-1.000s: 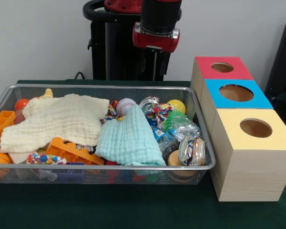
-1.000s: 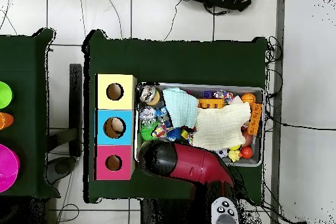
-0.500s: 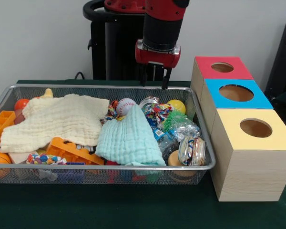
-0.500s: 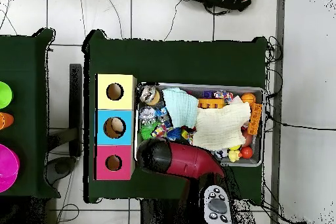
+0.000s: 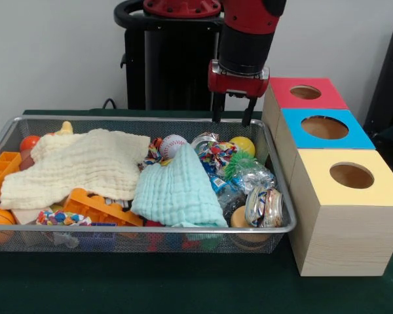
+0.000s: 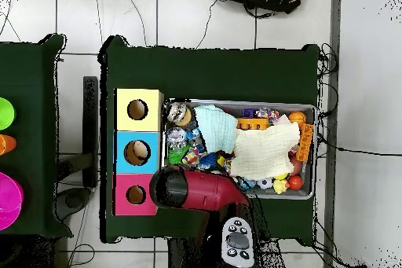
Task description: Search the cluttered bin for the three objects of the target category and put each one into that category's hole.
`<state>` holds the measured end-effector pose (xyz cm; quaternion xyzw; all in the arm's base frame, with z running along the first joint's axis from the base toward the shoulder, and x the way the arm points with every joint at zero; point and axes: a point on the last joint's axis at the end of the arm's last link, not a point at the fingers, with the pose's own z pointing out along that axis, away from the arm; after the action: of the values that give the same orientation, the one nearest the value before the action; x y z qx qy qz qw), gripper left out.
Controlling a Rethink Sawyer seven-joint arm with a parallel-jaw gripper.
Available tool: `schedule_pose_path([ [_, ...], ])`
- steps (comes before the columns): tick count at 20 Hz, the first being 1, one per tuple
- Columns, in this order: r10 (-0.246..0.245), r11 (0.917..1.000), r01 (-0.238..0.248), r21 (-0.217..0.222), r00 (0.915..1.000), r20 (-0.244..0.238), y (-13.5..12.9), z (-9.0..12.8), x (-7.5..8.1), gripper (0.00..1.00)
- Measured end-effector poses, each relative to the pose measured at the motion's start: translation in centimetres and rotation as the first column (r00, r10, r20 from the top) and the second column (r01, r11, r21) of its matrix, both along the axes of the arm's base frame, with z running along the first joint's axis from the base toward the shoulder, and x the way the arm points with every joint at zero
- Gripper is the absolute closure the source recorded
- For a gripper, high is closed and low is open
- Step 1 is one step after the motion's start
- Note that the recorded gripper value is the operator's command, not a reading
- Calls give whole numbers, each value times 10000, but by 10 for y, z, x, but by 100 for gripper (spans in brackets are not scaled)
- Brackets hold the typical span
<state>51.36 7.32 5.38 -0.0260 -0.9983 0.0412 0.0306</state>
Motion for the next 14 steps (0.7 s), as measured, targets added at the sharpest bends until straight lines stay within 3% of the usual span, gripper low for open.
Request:
schedule_pose_path([
  [8,-502,9987,503,6,9953,829,-17,-16,12,0],
  [14,-1282,9916,1268,257,9897,638,-26,-31,15,0],
])
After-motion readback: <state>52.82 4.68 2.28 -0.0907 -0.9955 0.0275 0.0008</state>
